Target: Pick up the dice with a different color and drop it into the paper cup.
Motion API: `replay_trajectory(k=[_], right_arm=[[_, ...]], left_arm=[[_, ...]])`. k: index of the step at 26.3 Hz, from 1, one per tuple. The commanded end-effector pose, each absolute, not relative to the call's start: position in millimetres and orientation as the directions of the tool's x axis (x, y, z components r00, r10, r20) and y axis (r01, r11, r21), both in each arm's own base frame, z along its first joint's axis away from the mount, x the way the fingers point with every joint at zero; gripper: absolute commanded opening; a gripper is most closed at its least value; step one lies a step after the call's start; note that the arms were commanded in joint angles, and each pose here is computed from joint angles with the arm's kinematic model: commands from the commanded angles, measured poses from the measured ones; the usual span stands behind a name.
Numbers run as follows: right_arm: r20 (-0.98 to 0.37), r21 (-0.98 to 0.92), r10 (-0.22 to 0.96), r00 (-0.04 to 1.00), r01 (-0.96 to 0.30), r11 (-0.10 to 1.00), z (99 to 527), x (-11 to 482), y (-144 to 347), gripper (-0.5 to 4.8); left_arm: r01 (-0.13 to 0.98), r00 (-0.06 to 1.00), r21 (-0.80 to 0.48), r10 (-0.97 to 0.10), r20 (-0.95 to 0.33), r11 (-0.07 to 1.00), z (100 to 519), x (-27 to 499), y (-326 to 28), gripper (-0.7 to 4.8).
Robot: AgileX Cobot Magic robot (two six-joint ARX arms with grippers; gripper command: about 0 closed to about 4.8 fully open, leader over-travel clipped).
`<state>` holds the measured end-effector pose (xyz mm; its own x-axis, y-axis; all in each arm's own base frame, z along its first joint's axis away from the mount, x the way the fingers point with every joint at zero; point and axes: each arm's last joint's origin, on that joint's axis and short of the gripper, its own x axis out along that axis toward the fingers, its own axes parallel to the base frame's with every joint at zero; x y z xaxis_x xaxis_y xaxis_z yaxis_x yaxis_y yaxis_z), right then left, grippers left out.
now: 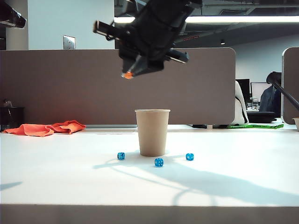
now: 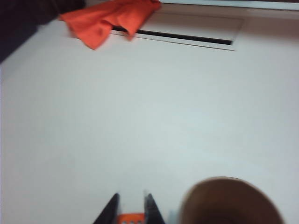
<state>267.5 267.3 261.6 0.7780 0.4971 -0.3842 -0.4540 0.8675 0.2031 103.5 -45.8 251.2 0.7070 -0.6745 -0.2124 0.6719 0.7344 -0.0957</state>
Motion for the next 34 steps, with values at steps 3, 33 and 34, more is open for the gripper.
replay_trajectory(k=[3,33,34], right_arm=[[-0.396,0.187,0.452,0.799,-0.412,0.892,262.6,273.9,258.5,0.50],[-0.492,0.141,0.381,0.783,-0.360,0.922,250.8,279.3,247.3,0.50],[-0.492,0.141,0.380,0.783,-0.360,0.922,250.6,279.5,247.1,0.50]], left_arm=[[0.675,0.707,-0.096,-0.679,-0.197,0.731,254.1,103.6,-45.9,-0.06],[0.673,0.709,-0.095,-0.677,-0.197,0.733,254.2,103.7,-45.9,-0.06],[0.673,0.709,-0.095,-0.677,-0.197,0.733,254.2,103.7,-45.9,-0.06]])
